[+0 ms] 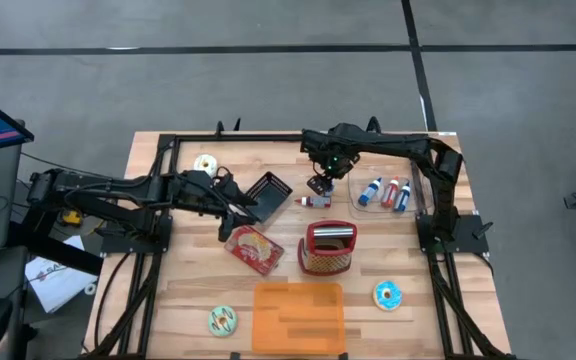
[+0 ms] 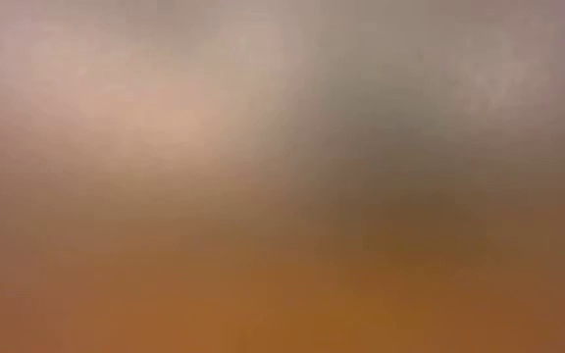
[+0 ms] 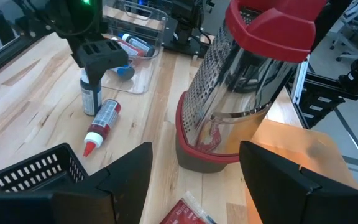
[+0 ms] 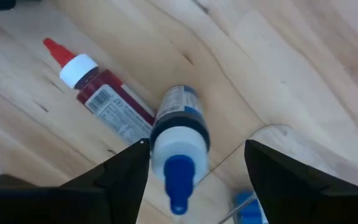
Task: Pick & Place Food Item
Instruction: Put the blue food coloring bottle into the transparent bin
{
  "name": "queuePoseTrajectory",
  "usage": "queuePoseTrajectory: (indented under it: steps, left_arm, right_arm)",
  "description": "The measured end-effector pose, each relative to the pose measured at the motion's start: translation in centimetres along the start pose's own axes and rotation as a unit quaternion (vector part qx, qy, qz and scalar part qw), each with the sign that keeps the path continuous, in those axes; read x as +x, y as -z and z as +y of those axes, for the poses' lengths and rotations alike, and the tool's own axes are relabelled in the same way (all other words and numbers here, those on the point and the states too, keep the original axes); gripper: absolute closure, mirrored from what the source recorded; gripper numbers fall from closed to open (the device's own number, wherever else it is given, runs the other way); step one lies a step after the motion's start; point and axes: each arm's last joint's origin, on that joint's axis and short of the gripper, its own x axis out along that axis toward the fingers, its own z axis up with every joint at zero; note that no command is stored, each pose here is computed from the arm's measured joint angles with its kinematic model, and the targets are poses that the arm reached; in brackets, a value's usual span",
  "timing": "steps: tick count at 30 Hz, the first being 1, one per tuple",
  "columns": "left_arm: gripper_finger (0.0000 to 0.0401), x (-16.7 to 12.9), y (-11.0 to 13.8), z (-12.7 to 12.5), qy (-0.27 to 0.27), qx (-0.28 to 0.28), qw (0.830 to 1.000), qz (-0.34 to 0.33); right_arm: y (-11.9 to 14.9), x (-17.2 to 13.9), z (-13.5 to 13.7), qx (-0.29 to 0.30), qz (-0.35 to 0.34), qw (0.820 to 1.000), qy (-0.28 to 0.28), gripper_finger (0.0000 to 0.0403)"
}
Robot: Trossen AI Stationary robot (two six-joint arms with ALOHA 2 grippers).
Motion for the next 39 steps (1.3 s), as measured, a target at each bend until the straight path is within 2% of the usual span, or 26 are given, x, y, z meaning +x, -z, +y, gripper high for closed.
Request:
queuePoseTrajectory:
  steps: [7, 10, 13, 19, 24, 29, 32, 34, 37, 39]
  left_arm:
    - [0.0164, 0.0, 0.0, -0.2, 0.002, 0.000, 1.000, 0.001]
    - [0.0164, 0.0, 0.0, -0.2, 0.000, 0.000, 1.000, 0.000]
    - [0.0164, 0.0, 0.0, -0.2, 0.000, -0.002, 1.000, 0.000]
    - [0.0164, 0.0, 0.0, -0.2, 0.001, -0.007, 1.000, 0.000]
    - [0.0164, 0.0, 0.0, -0.2, 0.000, -0.006, 1.000, 0.000]
    - [0.0164, 0.0, 0.0, -0.2, -0.001, -0.005, 1.000, 0.000]
    - [0.0164, 0.0, 0.0, -0.2, -0.001, -0.005, 1.000, 0.000]
    - [0.0164, 0.0, 0.0, -0.2, -0.001, -0.006, 1.000, 0.000]
    - [0.0164, 0.0, 0.0, -0.2, -0.001, -0.007, 1.000, 0.000]
    - [0.0164, 0.0, 0.1, -0.2, 0.000, -0.006, 1.000, 0.001]
  right_arm:
    - [0.0, 0.1, 0.1, 0.000, -0.003, 1.000, -0.001, 0.0150]
    - [0.0, 0.1, 0.1, 0.000, -0.004, 1.000, 0.001, 0.0164]
    - [0.1, 0.1, 0.2, -0.001, -0.002, 1.000, 0.000, 0.0201]
    - [0.3, 0.1, 0.6, -0.022, 0.001, 1.000, -0.009, 0.0303]
    - [0.1, -0.7, 0.8, -0.034, -0.018, 0.999, -0.017, 0.0303]
    - [-1.0, -4.3, 0.9, -0.031, -0.082, 0.996, -0.034, 0.0303]
    - [-1.6, -6.4, 0.0, -0.026, -0.097, 0.995, -0.018, 0.0303]
    - [-1.5, -7.3, -1.1, -0.019, -0.086, 0.996, 0.004, 0.0303]
    - [0.0, -7.8, -3.4, -0.022, -0.008, 0.997, 0.068, 0.0303]
    - [1.1, -8.7, -4.4, -0.021, -0.008, 0.996, 0.088, 0.0303]
